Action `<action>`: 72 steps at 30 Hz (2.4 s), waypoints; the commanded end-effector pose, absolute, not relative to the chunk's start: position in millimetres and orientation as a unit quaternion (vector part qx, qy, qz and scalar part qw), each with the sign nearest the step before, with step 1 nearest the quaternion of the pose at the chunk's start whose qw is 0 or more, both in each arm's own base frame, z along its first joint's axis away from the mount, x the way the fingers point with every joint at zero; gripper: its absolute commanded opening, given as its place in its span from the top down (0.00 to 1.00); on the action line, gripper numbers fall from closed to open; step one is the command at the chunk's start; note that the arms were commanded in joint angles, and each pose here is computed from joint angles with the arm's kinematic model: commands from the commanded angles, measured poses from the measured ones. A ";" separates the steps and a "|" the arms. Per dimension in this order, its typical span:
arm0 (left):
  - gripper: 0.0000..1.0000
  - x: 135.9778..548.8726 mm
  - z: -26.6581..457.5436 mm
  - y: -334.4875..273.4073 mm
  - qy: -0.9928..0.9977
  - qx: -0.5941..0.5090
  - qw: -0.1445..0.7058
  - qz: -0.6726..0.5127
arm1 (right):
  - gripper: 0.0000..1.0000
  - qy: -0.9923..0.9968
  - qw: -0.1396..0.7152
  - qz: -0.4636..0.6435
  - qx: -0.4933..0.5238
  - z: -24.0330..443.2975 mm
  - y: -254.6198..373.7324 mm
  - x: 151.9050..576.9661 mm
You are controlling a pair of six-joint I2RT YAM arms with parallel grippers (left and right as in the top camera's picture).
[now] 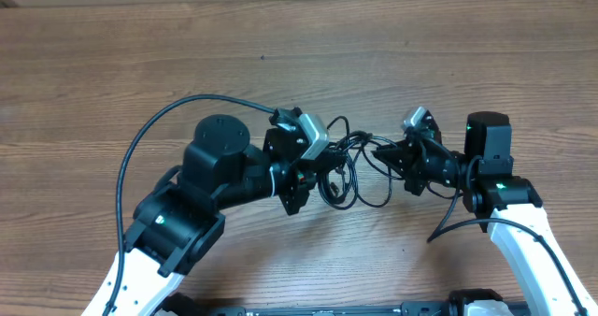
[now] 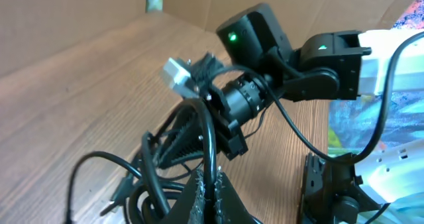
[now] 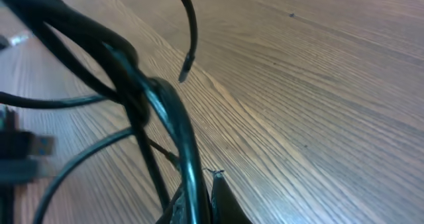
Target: Untangle cables
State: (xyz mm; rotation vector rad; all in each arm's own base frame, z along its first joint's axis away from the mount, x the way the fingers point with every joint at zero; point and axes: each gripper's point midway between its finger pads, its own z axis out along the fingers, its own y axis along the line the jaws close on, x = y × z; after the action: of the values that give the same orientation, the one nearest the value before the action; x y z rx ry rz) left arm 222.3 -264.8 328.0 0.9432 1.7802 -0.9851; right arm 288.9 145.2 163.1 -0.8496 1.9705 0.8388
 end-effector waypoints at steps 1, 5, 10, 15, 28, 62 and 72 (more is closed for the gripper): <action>0.96 225.3 331.1 -269.8 0.722 0.366 0.416 -0.414 | 0.96 0.800 0.390 0.372 -0.263 175.7 147.4 296.0; 0.96 225.3 313.2 -270.0 0.745 0.360 0.384 -0.411 | 0.96 0.829 0.385 0.371 -0.162 178.1 137.2 314.8; 0.96 218.0 293.1 -265.2 0.777 0.341 0.335 -0.410 | 0.96 0.843 0.390 0.365 -0.063 182.5 124.4 334.1; 0.96 209.4 283.2 -262.1 0.790 0.337 0.305 -0.412 | 0.96 0.855 0.384 0.345 0.040 176.4 106.2 347.1; 0.96 195.7 263.0 -253.2 0.818 0.326 0.252 -0.401 | 0.96 0.839 0.377 0.359 0.158 180.6 93.1 359.3; 0.96 211.7 323.9 -262.3 0.736 0.366 0.392 -0.413 | 0.00 0.821 0.369 0.435 0.025 203.5 129.8 339.6; 0.96 216.4 335.6 -264.4 0.720 0.368 0.417 -0.414 | 0.01 0.771 0.409 0.481 -0.086 245.0 149.5 322.9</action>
State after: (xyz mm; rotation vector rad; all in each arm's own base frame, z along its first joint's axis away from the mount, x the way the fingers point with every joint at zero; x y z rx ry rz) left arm 218.5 -264.8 310.6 0.8977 1.9097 -1.0474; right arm 331.8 142.6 221.5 -0.1082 2.0109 1.1895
